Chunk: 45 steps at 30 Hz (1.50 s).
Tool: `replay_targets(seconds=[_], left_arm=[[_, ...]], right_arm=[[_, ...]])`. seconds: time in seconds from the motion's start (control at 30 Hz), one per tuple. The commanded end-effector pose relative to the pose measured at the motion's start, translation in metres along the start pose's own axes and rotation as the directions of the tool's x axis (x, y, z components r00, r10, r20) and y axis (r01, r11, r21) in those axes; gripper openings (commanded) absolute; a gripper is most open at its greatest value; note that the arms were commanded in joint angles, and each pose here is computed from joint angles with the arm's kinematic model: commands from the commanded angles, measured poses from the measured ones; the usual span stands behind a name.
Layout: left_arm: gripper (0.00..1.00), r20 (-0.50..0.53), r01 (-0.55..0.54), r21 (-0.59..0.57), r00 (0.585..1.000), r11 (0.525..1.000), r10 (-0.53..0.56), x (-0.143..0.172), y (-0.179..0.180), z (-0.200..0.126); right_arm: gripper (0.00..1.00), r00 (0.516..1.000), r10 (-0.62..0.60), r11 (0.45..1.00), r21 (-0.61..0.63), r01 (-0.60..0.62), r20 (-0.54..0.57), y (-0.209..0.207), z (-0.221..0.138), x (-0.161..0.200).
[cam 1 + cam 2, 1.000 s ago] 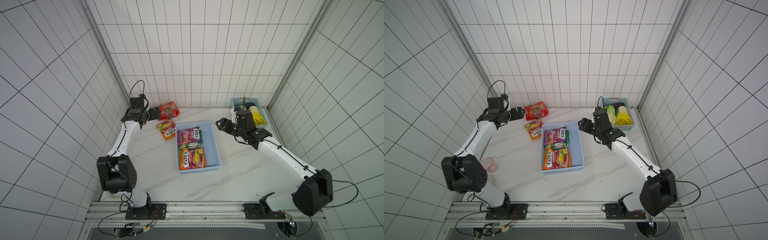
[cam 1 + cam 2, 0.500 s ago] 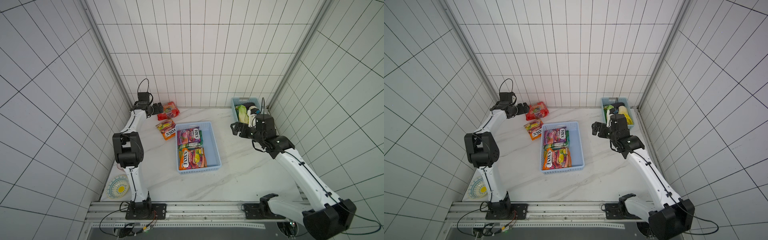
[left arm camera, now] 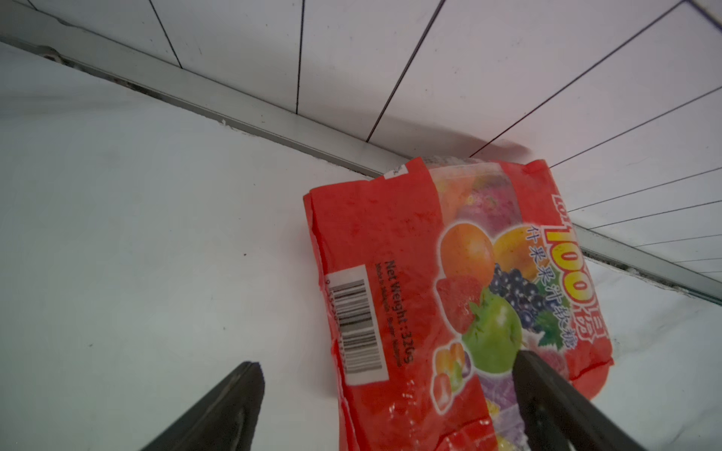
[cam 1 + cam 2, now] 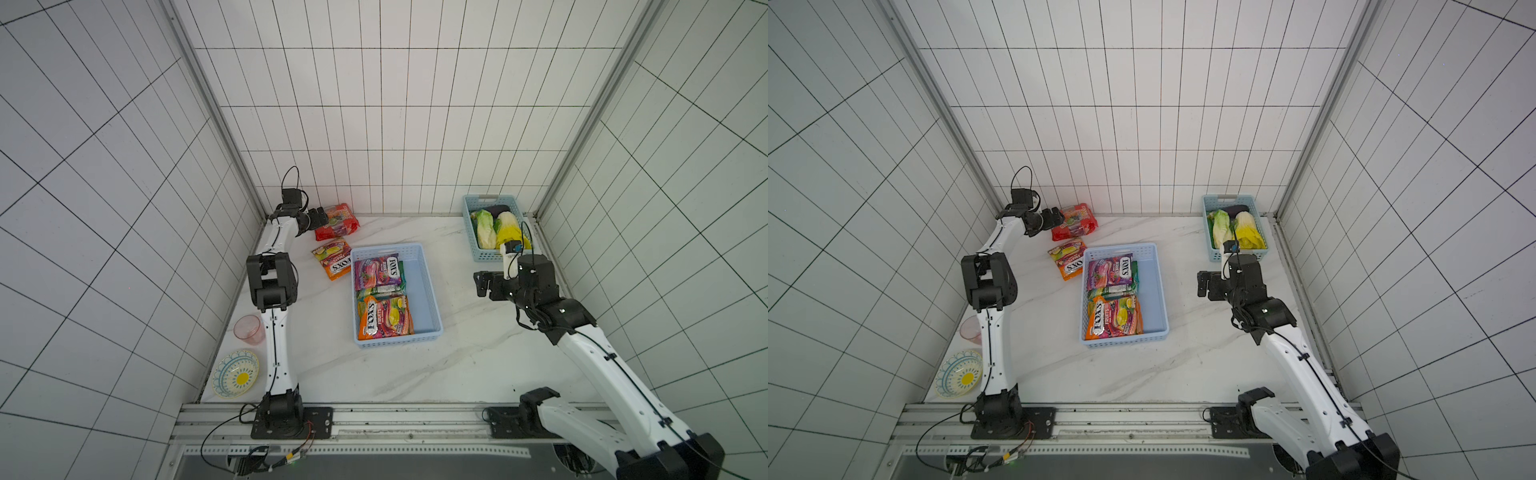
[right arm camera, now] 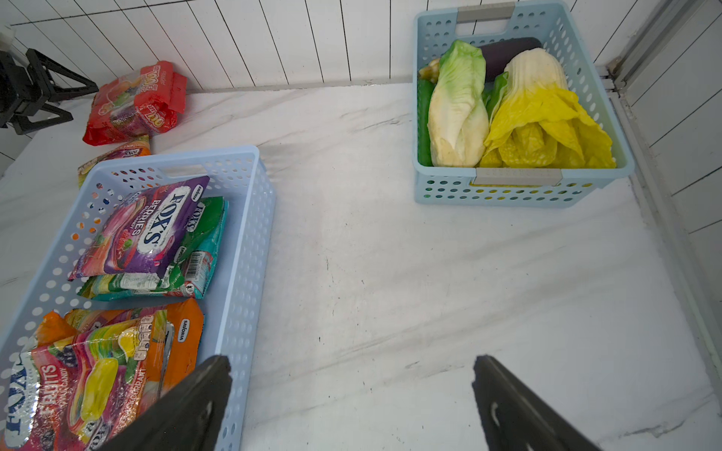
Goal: Put the candies in the basket
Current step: Pick up the candy at the center of the board.
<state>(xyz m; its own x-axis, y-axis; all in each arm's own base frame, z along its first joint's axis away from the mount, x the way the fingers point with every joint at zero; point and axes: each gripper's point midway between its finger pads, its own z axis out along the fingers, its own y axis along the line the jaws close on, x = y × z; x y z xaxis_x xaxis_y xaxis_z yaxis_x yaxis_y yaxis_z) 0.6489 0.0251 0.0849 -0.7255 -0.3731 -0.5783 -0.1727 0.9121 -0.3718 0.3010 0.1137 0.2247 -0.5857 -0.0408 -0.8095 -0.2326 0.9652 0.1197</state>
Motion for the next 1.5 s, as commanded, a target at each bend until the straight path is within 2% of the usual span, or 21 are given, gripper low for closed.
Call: replay_targets(seconds=[0.0, 0.17, 0.37, 0.47, 0.63, 0.8, 1.0, 1.2, 1.33, 1.47], left_arm=[[0.95, -0.016, 0.048, 0.071, 0.999, 0.996, -0.047, 0.003, -0.005, 0.016], [0.9, -0.037, 0.113, 0.158, 0.993, 0.981, -0.108, 0.005, -0.013, 0.028], [0.68, -0.039, 0.167, 0.2, 0.986, 0.966, -0.162, 0.004, -0.016, 0.036], [0.48, -0.054, 0.173, 0.215, 0.985, 0.961, -0.165, 0.007, -0.019, 0.036], [0.0, -0.054, 0.161, 0.275, 0.987, 0.948, -0.152, 0.001, -0.035, 0.022], [0.0, 0.009, 0.145, 0.31, 0.988, 0.94, -0.156, -0.024, -0.055, -0.014], [0.0, 0.08, 0.096, 0.397, 0.987, 0.913, -0.138, -0.049, -0.104, -0.079], [0.0, 0.123, 0.032, 0.498, 0.987, 0.867, -0.107, -0.043, -0.156, -0.137], [0.0, 0.195, -0.041, 0.527, 0.978, 0.849, -0.073, -0.044, -0.185, -0.18], [0.0, 0.219, -0.083, 0.566, 0.974, 0.82, -0.053, -0.036, -0.213, -0.217]], right_arm=[[0.99, 1.0, -0.011, 1.0, 0.027, 0.011, 0.013, -0.007, 0.004, 0.0], [0.99, 1.0, -0.016, 0.999, 0.05, 0.016, 0.006, -0.01, 0.004, 0.0], [0.99, 1.0, -0.02, 0.998, 0.064, 0.021, -0.01, -0.013, 0.006, 0.002], [0.99, 1.0, -0.02, 0.998, 0.068, 0.02, -0.006, -0.013, 0.005, 0.001], [0.99, 1.0, -0.023, 0.996, 0.087, 0.023, 0.004, -0.017, 0.001, -0.002], [0.99, 1.0, -0.025, 0.996, 0.081, 0.024, 0.015, -0.016, -0.004, -0.005], [0.99, 0.999, -0.026, 0.996, 0.082, 0.023, 0.037, -0.016, -0.01, -0.011], [0.99, 0.998, -0.023, 0.997, 0.077, 0.019, 0.051, -0.015, -0.015, -0.015], [0.99, 0.998, -0.02, 0.997, 0.077, 0.015, 0.06, -0.015, -0.021, -0.016], [0.99, 0.998, -0.013, 0.998, 0.062, 0.009, 0.058, -0.013, -0.023, -0.013]])
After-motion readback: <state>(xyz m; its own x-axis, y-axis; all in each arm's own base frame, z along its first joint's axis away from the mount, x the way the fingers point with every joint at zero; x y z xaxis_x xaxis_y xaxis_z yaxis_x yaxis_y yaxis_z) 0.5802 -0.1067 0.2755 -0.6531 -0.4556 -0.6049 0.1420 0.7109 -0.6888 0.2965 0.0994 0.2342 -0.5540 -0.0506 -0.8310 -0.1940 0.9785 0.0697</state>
